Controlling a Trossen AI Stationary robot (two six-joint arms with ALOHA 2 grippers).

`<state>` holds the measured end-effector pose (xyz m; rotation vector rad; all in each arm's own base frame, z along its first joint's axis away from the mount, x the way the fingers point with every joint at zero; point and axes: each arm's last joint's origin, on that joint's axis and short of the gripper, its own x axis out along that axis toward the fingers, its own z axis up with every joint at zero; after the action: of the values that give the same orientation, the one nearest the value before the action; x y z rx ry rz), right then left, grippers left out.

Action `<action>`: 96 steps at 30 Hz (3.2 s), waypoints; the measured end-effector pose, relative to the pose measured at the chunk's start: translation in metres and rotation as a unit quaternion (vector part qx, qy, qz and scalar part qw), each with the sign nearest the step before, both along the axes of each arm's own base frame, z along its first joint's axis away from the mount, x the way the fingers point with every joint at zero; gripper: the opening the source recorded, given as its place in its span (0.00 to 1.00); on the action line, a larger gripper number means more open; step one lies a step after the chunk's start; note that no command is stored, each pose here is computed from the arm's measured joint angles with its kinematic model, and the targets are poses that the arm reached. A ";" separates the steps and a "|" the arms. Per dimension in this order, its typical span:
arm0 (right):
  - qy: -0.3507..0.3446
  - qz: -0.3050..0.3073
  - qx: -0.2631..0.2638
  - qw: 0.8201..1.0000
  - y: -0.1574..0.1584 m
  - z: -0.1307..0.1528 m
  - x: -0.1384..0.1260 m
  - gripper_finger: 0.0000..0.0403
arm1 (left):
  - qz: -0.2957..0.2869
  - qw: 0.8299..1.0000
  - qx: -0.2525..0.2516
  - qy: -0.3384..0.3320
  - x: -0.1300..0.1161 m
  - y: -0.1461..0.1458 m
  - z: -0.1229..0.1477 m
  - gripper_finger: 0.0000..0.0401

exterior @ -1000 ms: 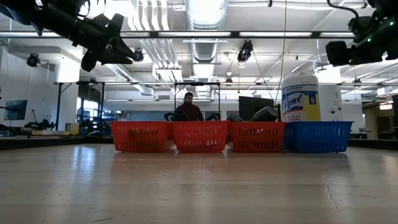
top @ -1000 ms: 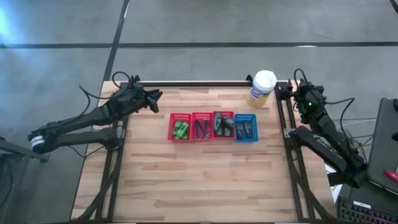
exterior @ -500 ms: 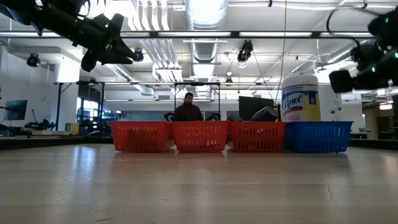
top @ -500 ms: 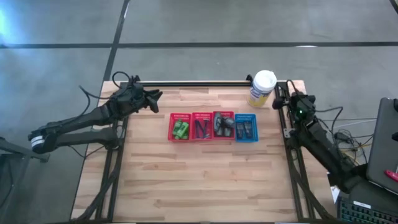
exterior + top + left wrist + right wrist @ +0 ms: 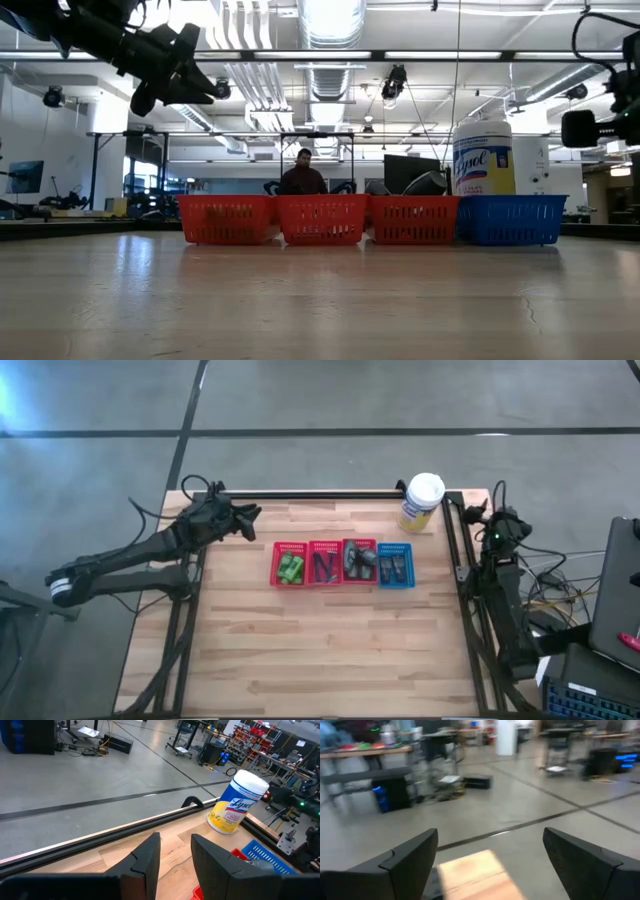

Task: Pick & Place Travel size toiletries
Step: Return to Home Position

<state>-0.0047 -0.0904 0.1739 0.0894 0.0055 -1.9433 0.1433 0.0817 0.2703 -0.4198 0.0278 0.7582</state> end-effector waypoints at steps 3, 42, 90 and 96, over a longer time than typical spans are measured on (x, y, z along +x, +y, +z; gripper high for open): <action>0.002 -0.008 -0.003 1.000 0.000 0.002 0.003 0.90 | 0.001 1.000 -0.004 -0.004 0.000 0.000 0.000 0.29; -0.029 0.147 -0.081 0.985 -0.006 0.000 0.015 0.62 | 0.005 0.996 -0.054 -0.065 0.000 0.000 0.003 0.29; -0.030 0.147 -0.082 0.985 -0.006 0.000 0.015 0.78 | 0.154 0.925 0.333 -0.099 -0.120 -0.022 -0.002 0.29; -0.030 0.148 -0.082 0.985 -0.006 0.000 0.015 0.82 | 0.291 0.911 0.289 -0.037 -0.131 -0.006 -0.029 0.29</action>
<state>0.0100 -0.0962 0.1742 0.0348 -0.1714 -1.6375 0.0119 0.0761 0.2416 0.1286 -0.4026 1.2862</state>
